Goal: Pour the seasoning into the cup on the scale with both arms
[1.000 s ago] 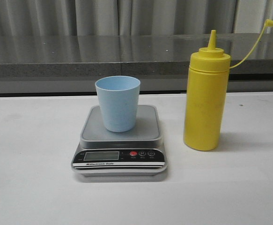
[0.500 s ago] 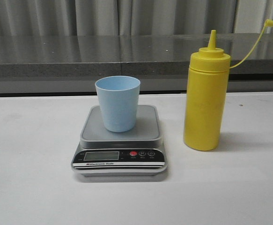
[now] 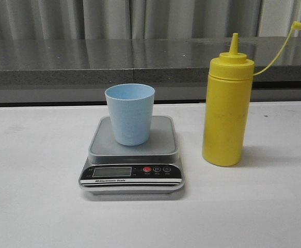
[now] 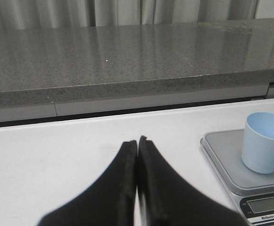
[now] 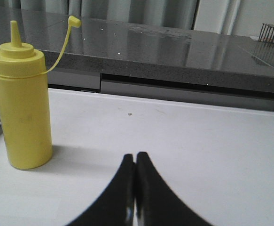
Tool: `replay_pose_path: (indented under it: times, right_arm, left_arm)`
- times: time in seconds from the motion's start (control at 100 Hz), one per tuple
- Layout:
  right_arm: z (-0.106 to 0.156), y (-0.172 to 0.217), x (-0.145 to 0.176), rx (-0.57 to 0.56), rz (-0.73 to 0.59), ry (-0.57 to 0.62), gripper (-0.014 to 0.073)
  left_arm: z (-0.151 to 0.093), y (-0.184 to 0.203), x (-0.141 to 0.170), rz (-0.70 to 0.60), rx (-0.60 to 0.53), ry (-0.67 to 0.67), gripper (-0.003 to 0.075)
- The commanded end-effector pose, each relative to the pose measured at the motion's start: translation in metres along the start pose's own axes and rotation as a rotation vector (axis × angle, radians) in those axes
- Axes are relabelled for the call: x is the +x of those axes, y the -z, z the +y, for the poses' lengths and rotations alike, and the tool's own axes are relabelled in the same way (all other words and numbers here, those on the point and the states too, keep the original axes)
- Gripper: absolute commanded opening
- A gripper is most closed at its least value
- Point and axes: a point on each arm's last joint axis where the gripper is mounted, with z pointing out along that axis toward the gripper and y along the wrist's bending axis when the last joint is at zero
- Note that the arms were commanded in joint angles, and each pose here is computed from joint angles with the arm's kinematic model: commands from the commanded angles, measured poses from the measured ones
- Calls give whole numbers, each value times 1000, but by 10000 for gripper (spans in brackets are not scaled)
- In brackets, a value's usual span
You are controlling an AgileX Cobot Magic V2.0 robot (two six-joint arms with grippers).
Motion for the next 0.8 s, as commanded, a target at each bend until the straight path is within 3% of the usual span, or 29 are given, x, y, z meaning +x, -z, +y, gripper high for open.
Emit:
replay_pose_path:
  times: [0.0, 0.13, 0.51, 0.79]
  right_arm:
    - [0, 1, -8, 6, -96, 16, -66]
    - [0, 1, -8, 6, -96, 16, -66]
    - [0, 1, -8, 6, -96, 16, -66]
    - [0, 1, -8, 6, -96, 16, -66]
  left_arm:
    - [1, 2, -16, -103, -15, -18, -18]
    - [3, 6, -9, -111, -42, -116, -18]
    - [7, 16, 53, -178, -58, -124, -18]
    - [13, 11, 76, -217, -140, -111, -18]
